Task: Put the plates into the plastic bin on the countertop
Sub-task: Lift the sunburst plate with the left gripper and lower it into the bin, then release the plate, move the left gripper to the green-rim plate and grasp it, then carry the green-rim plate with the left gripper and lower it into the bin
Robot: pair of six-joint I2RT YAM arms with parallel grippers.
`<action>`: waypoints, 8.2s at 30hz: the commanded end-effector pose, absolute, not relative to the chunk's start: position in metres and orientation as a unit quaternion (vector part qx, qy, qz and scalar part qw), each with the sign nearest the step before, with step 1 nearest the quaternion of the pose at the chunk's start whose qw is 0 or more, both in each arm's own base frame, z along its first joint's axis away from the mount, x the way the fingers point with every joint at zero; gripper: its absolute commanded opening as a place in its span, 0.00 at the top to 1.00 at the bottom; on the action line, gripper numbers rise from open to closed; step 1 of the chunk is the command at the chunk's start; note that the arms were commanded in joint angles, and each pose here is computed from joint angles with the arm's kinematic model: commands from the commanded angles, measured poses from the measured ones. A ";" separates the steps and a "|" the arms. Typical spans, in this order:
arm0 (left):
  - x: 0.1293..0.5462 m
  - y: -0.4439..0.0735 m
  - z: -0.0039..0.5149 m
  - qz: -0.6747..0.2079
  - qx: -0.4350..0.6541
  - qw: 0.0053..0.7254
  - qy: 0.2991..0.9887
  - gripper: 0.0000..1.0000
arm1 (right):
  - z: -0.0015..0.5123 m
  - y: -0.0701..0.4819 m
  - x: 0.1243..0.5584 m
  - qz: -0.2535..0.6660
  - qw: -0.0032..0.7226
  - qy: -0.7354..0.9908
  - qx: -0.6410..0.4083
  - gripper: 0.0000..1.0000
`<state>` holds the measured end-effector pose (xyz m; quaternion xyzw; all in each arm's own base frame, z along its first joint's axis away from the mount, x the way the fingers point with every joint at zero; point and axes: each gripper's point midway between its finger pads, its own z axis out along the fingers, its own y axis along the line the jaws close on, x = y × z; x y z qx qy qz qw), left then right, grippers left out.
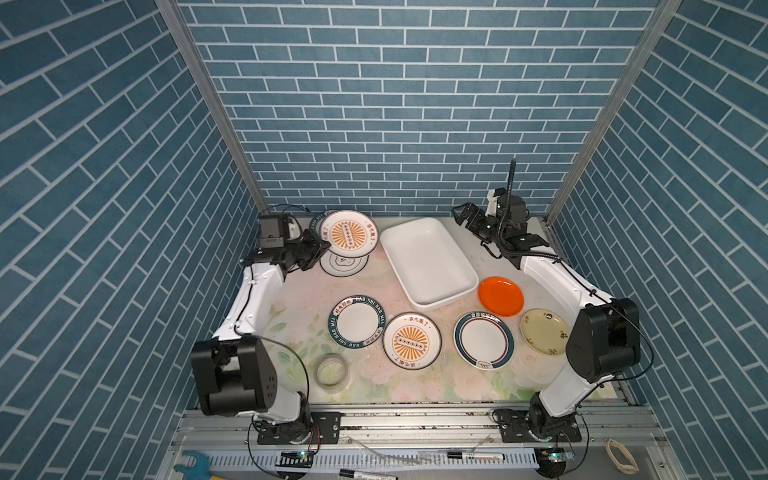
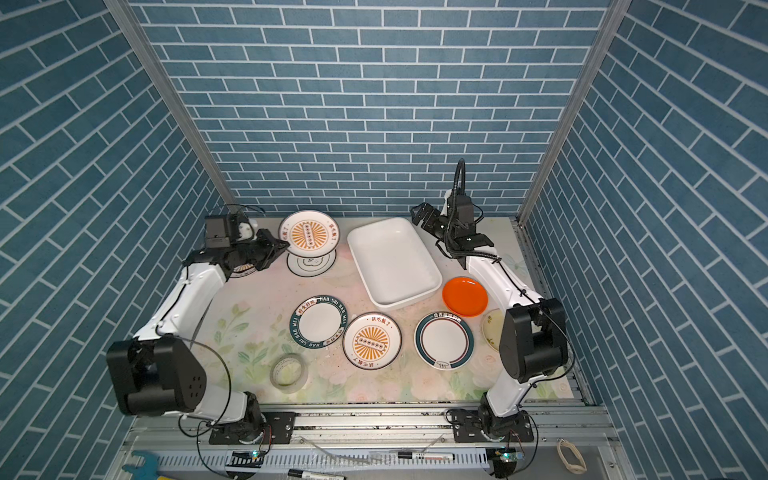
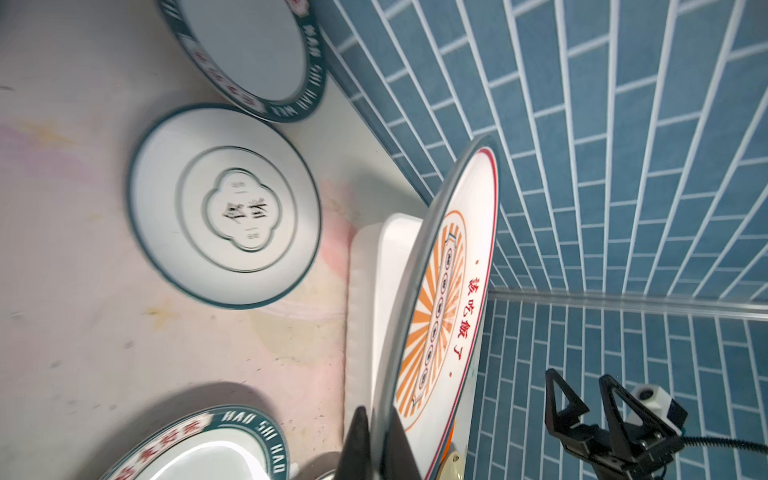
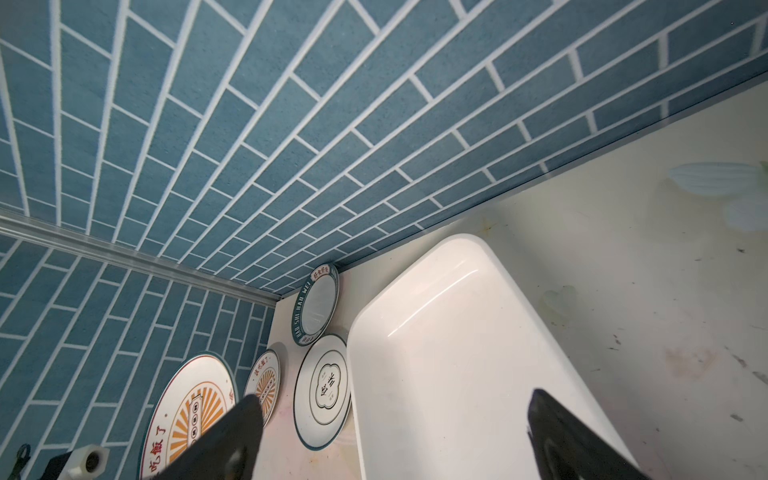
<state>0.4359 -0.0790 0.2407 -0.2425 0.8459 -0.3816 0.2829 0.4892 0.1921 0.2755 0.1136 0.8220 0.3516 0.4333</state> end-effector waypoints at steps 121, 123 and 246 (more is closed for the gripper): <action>0.263 -0.064 0.039 -0.332 -0.340 0.140 0.869 0.16 | 0.301 0.216 0.383 0.298 0.477 0.822 0.090 0.01; 0.267 -0.067 0.033 -0.344 -0.335 0.141 0.866 0.19 | 0.300 0.214 0.383 0.294 0.478 0.822 0.093 0.01; 0.479 -0.311 0.105 -0.352 -0.173 0.213 0.895 1.00 | 0.319 0.119 0.388 0.340 0.451 0.824 0.056 0.01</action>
